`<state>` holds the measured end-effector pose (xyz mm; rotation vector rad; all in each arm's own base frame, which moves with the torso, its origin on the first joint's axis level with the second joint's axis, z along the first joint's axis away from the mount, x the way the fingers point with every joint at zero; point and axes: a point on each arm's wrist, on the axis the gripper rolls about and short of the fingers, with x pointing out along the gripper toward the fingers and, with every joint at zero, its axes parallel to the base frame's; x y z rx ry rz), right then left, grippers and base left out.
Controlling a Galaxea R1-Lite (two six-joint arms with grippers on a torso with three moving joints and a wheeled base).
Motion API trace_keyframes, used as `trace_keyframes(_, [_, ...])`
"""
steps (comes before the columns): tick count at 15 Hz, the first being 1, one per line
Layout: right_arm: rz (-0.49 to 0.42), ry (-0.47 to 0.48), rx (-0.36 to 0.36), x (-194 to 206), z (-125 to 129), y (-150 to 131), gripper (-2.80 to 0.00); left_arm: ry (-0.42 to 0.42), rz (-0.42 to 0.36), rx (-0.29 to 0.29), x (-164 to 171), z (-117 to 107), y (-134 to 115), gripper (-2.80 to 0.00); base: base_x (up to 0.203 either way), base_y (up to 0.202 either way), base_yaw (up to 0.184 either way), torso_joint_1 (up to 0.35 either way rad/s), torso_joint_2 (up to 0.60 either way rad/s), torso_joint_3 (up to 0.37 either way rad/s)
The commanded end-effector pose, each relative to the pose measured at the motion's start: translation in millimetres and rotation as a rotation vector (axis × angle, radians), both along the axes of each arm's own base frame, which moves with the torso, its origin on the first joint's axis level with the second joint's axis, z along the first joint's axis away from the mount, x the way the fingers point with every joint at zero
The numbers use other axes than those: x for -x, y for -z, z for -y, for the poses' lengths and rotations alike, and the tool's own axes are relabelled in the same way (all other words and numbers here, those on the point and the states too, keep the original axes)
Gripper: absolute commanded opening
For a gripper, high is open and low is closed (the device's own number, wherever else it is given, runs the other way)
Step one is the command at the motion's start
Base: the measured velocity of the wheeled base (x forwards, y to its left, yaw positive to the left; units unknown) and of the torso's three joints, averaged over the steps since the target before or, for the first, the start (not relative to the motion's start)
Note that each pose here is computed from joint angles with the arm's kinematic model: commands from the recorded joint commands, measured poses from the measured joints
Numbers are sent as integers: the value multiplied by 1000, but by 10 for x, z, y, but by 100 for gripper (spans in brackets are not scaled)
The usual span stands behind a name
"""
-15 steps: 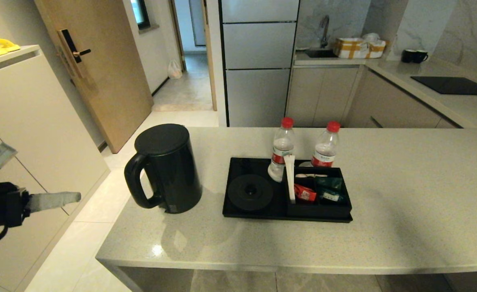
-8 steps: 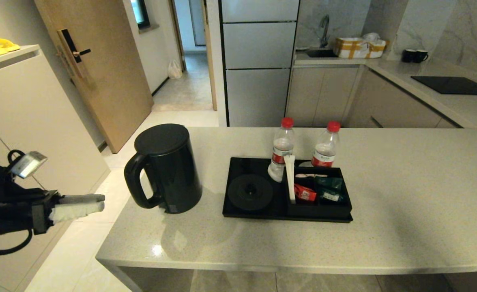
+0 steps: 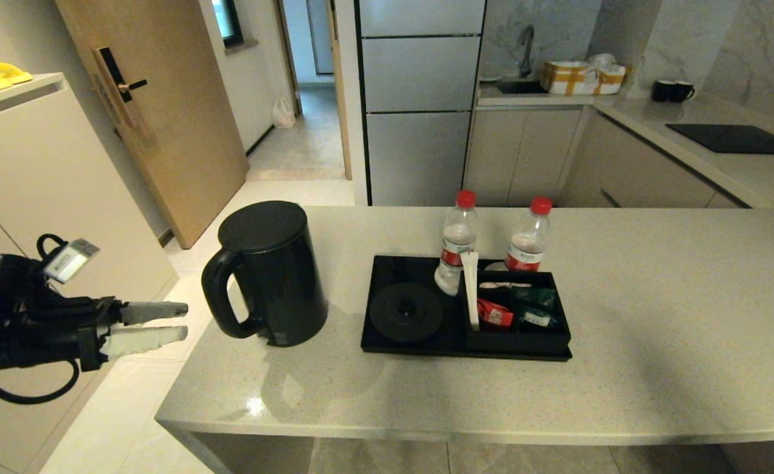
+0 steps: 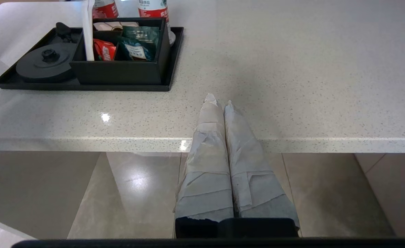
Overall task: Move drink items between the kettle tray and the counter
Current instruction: Return the kettle to its original position
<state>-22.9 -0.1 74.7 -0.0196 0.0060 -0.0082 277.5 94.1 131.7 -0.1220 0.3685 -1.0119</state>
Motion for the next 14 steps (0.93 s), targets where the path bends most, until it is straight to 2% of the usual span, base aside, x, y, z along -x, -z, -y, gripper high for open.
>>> trace_keyframes(1, [0,-1,0,0,0,0,-280,3,-5,7,-114,-46,106,0,0,0,0,0,0,0])
trace_keyframes(4, [0,1,0,0,0,0,-280,19,-2,12,-276,-64,179,0,0,0,0,0,0,0])
trace_keyframes(8, [0,-1,0,0,0,0,-280,84,35,6,-467,85,249,0,0,0,0,0,0,0])
trace_keyframes(10, [0,1,0,0,0,0,-280,133,76,-5,-559,227,257,0,0,0,0,0,0,0])
trace_keyframes(14, [0,-1,0,0,0,0,-280,174,115,15,-633,314,190,0,0,0,0,0,0,0])
